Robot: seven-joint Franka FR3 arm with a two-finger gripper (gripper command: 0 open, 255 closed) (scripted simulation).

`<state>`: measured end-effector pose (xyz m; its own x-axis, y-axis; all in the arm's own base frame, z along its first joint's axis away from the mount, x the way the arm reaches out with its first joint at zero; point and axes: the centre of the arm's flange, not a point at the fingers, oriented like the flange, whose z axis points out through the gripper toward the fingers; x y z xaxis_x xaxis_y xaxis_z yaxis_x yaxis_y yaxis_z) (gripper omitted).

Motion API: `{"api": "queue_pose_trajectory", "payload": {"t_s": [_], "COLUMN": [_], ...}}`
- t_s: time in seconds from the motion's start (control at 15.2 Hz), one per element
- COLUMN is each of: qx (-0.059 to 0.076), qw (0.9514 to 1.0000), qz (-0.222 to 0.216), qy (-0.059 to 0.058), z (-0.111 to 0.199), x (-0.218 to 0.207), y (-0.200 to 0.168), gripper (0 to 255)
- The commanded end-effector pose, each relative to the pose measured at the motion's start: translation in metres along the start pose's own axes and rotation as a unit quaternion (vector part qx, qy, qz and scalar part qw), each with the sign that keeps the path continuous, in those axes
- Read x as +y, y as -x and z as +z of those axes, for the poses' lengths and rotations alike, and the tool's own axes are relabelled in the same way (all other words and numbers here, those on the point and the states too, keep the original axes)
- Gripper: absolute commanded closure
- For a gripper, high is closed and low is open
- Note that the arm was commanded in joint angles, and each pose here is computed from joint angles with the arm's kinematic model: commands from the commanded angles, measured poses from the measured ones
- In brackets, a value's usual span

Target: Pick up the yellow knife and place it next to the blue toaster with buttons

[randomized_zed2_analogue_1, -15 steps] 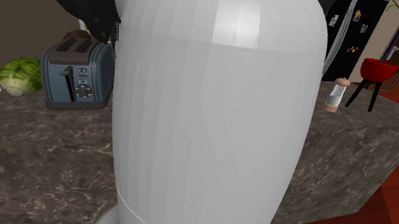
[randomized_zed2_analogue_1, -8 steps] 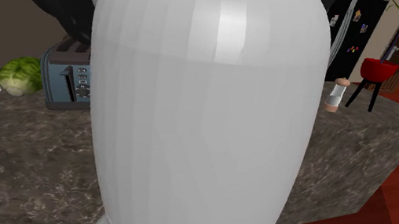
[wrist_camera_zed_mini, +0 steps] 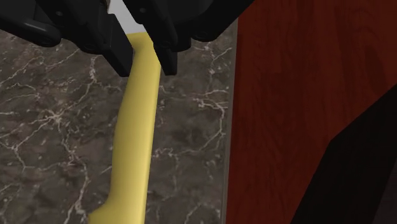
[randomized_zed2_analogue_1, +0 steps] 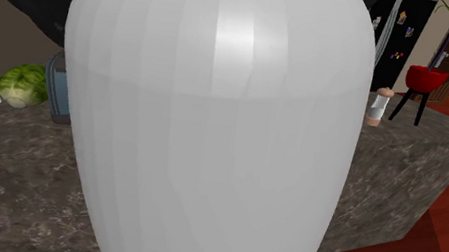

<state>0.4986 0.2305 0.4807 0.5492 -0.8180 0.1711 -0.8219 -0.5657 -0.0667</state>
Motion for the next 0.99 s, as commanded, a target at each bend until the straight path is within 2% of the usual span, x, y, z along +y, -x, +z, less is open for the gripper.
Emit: {"api": "queue_pose_trajectory", "payload": {"t_s": [0.0,0.92], "qx": [0.0,0.0], "qw": [1.0,1.0], "qz": [0.0,0.0], "qy": [0.0,0.0], "z": [-0.009,-0.082], "x": [-0.001,-0.006], "y": [-0.002,-0.015], "gripper": [255,255]}}
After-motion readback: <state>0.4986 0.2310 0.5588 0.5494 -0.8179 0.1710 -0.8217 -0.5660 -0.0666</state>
